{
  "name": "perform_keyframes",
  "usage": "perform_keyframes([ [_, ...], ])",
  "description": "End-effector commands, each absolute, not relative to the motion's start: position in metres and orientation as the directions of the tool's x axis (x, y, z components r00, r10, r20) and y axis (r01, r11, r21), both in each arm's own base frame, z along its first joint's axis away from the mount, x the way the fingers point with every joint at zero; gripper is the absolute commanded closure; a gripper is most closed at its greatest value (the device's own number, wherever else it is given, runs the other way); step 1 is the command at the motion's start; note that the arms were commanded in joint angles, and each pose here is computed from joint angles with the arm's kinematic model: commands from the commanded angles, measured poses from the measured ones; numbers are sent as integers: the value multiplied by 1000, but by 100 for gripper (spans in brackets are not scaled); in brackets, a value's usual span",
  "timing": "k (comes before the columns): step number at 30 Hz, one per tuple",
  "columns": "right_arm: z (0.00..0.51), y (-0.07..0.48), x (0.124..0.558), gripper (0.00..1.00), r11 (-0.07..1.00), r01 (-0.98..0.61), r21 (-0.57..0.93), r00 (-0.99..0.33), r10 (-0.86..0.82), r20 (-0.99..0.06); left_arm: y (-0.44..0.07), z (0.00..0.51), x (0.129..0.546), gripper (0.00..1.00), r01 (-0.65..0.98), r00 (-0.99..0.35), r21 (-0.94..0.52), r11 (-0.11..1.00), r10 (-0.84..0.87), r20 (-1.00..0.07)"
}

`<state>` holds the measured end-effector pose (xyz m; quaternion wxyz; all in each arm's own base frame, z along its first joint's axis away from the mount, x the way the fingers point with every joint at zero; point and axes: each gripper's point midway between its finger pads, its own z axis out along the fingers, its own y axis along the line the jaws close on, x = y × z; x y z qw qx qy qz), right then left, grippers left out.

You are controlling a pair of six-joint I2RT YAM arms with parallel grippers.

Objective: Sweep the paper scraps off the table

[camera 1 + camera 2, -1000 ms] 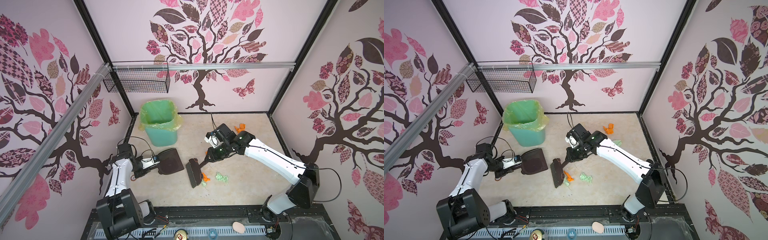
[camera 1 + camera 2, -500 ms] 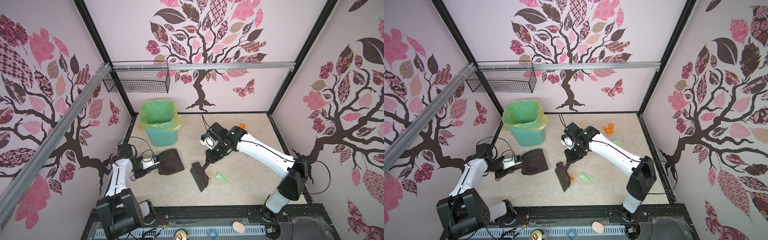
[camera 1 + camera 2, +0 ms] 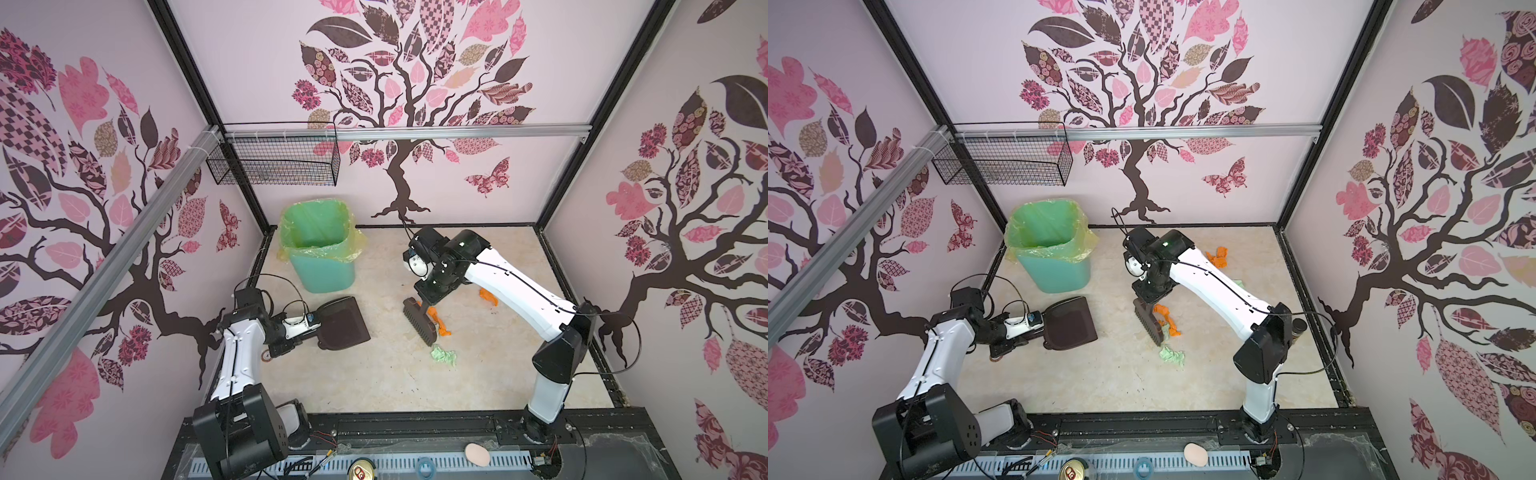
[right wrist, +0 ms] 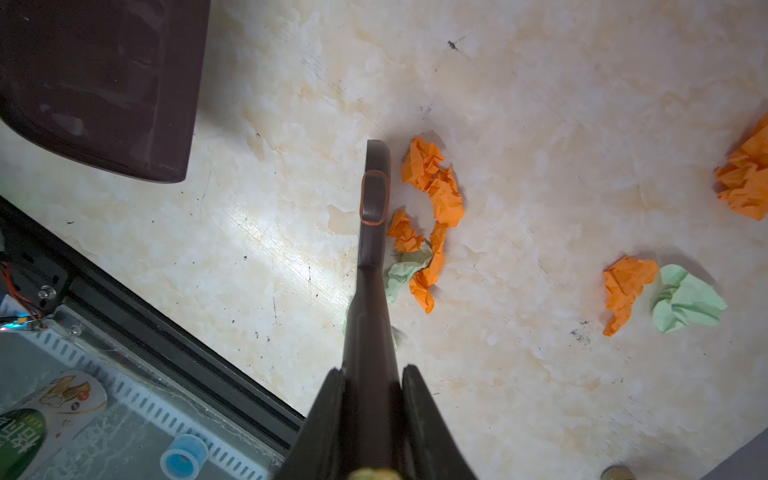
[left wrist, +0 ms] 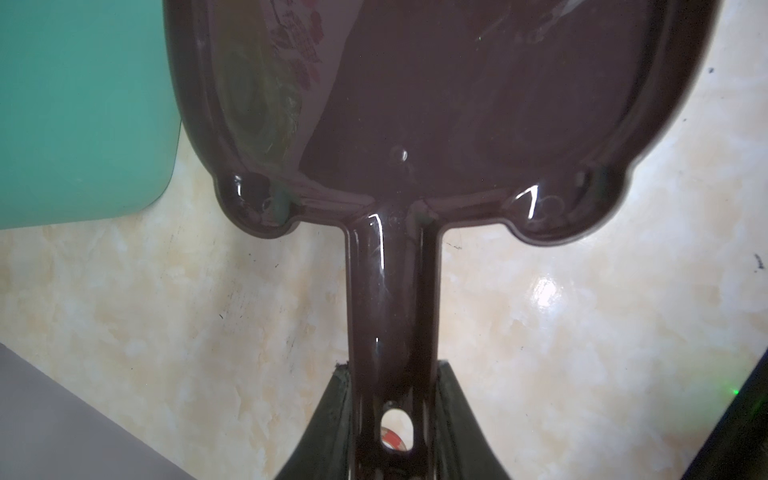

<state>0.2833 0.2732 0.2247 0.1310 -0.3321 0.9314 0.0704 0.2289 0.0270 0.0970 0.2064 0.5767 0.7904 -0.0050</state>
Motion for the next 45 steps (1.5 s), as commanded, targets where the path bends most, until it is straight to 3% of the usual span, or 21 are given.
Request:
perform_keyframes([
  [1,268,287,270,100,732,-665,149,-719,-573,-394,13,99,221,100,927,-214,216,308,904,-371],
  [6,322,265,260,100,808,-561,179,-759,-417,-500,0,89,221,100,949,-159,211,235,932,-325],
  [10,333,203,254,100,960,-265,93,-851,-187,-491,-10,87,233,100,949,-113,247,196,943,-314],
  [13,326,164,236,100,992,-63,105,-866,-2,-500,-8,89,245,100,951,-118,238,197,944,-307],
  [20,273,116,177,100,955,224,195,-891,282,-357,-7,87,252,100,956,-112,227,187,945,-307],
  [27,218,106,143,100,772,532,349,-764,615,-195,-13,88,248,100,956,-111,222,192,936,-333],
  [32,219,100,140,100,740,579,341,-727,659,-196,-11,90,246,100,955,-102,233,183,942,-320],
  [38,196,139,148,100,712,555,430,-761,644,-84,-12,93,250,100,952,-116,232,202,935,-335],
  [45,200,152,167,100,720,522,457,-765,632,-121,-10,89,248,100,953,-119,227,198,940,-320],
])
